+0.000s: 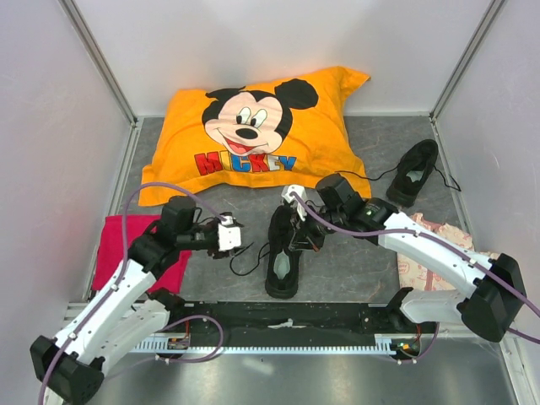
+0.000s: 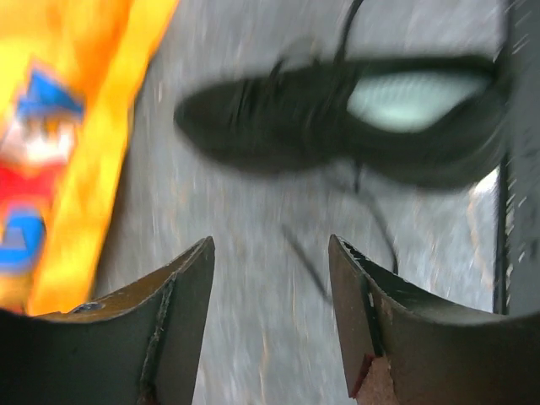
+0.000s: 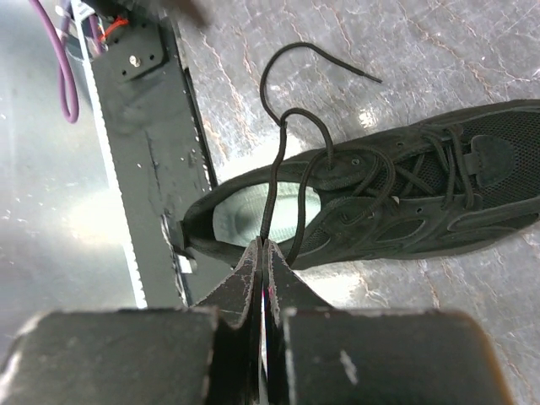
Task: Tie the shoes
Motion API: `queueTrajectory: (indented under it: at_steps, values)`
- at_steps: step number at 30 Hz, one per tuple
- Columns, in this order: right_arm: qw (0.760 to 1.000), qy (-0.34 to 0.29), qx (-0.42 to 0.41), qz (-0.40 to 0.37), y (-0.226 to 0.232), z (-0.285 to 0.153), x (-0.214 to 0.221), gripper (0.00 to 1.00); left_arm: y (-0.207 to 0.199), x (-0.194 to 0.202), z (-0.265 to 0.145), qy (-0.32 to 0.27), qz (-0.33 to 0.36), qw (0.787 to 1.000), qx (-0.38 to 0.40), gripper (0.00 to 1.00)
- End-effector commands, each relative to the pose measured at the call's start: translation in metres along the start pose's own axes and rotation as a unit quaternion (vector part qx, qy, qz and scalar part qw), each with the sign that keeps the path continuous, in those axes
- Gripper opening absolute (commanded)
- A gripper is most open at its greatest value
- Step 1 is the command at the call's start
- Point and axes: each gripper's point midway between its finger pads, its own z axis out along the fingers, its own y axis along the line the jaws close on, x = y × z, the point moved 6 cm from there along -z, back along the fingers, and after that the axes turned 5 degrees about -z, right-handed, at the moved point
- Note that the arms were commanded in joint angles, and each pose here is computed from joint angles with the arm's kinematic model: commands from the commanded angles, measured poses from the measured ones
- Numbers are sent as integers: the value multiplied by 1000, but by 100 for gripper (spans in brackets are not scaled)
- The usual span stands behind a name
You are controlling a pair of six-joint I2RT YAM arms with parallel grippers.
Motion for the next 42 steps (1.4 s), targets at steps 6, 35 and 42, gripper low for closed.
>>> queueTrajectory:
  at_steps: [6,35,42]
  values:
    - [999,-46,-22,4,-1,-1,-27,0,0,-59,54,-79,22,995,64,55]
    - [996,-50,32,62,-46,-4,-31,53,-22,-45,90,-28,5,997,73,2]
    - [996,-26,19,83,-56,12,-23,50,-18,-40,87,-6,-8,998,55,2]
